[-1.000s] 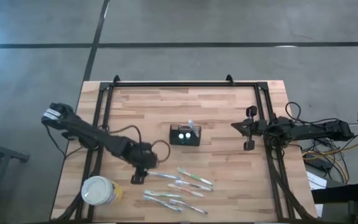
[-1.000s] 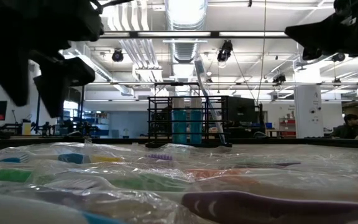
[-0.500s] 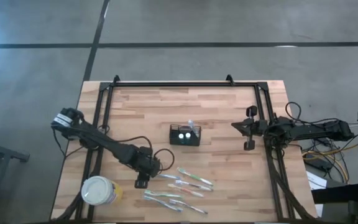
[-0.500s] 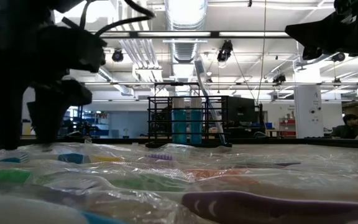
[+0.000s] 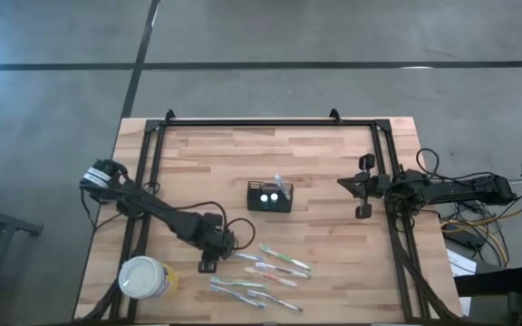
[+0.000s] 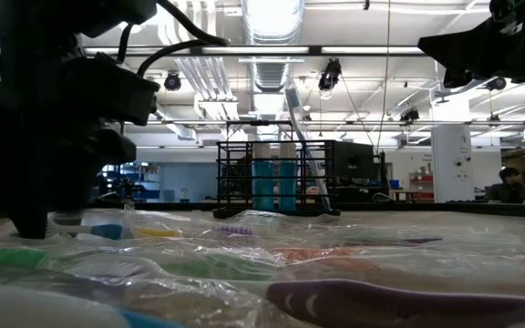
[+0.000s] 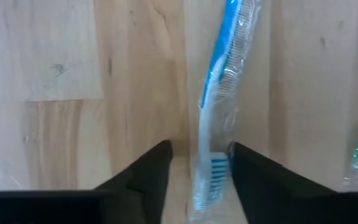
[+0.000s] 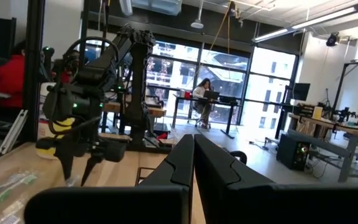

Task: Pick & Place toothbrushing station
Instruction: Put the top blue toothbrush into the wire organizer

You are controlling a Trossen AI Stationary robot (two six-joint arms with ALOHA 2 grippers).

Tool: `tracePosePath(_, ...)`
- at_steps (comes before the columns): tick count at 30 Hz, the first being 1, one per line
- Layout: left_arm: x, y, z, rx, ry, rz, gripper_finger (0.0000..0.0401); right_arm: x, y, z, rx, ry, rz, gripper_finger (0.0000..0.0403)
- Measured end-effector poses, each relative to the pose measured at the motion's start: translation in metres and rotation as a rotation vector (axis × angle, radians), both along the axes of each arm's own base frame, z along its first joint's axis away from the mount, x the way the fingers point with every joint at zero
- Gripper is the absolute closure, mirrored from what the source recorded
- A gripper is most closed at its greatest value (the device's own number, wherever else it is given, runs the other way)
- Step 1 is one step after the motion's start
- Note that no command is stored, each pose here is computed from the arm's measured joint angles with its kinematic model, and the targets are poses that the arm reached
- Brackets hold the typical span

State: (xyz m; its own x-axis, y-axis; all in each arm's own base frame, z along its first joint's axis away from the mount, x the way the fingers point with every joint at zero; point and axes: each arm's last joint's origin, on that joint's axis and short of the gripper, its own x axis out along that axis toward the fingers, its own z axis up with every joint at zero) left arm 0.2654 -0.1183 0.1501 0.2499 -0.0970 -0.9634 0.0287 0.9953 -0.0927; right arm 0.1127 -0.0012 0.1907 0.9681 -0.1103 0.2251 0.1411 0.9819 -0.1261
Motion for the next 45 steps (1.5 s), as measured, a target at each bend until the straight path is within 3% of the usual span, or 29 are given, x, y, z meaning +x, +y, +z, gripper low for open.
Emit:
tracePosePath(7, -0.002, 0.001, 0.003, 0.023, -0.008, -0.039, 0.0376, 0.000, 0.000, 0.000, 0.001, 0.001, 0.000, 0.0394)
tracePosePath(9, -0.004, 0.003, 0.006, 0.029, -0.005, -0.048, 0.0385, 0.000, 0.000, 0.000, 0.001, 0.001, 0.000, 0.0394)
tracePosePath(14, -0.012, 0.008, 0.030, 0.103, 0.020, -0.042, 0.0363, 0.000, 0.000, 0.000, 0.000, 0.001, 0.000, 0.0394)
tracePosePath(18, -0.016, 0.014, 0.064, 0.258, 0.021, -0.023, 0.0373, 0.000, 0.000, 0.000, 0.001, 0.001, 0.000, 0.0394)
tracePosePath(24, -0.020, 0.025, 0.136, 0.577, -0.079, 0.015, 0.0386, 0.000, 0.000, 0.000, 0.004, 0.000, 0.001, 0.0394)
tracePosePath(28, -0.022, 0.034, 0.183, 0.813, -0.122, -0.023, 0.0385, 0.000, 0.000, 0.000, 0.004, -0.001, 0.001, 0.0394)
tracePosePath(32, -0.017, 0.044, 0.213, 1.017, -0.152, -0.073, 0.0384, 0.000, 0.000, 0.000, 0.003, -0.003, 0.001, 0.0394)
tracePosePath(36, -0.011, 0.055, 0.219, 1.231, -0.073, -0.173, 0.0385, 0.000, 0.000, 0.000, 0.000, -0.003, 0.000, 0.0394)
tracePosePath(40, -0.004, 0.064, 0.208, 1.412, 0.083, -0.288, 0.0384, 0.000, 0.000, 0.000, 0.000, -0.003, 0.000, 0.0394)
tracePosePath(45, 0.004, 0.069, 0.187, 1.566, 0.267, -0.427, 0.0385, 0.000, 0.000, 0.000, -0.003, -0.002, -0.001, 0.0394)
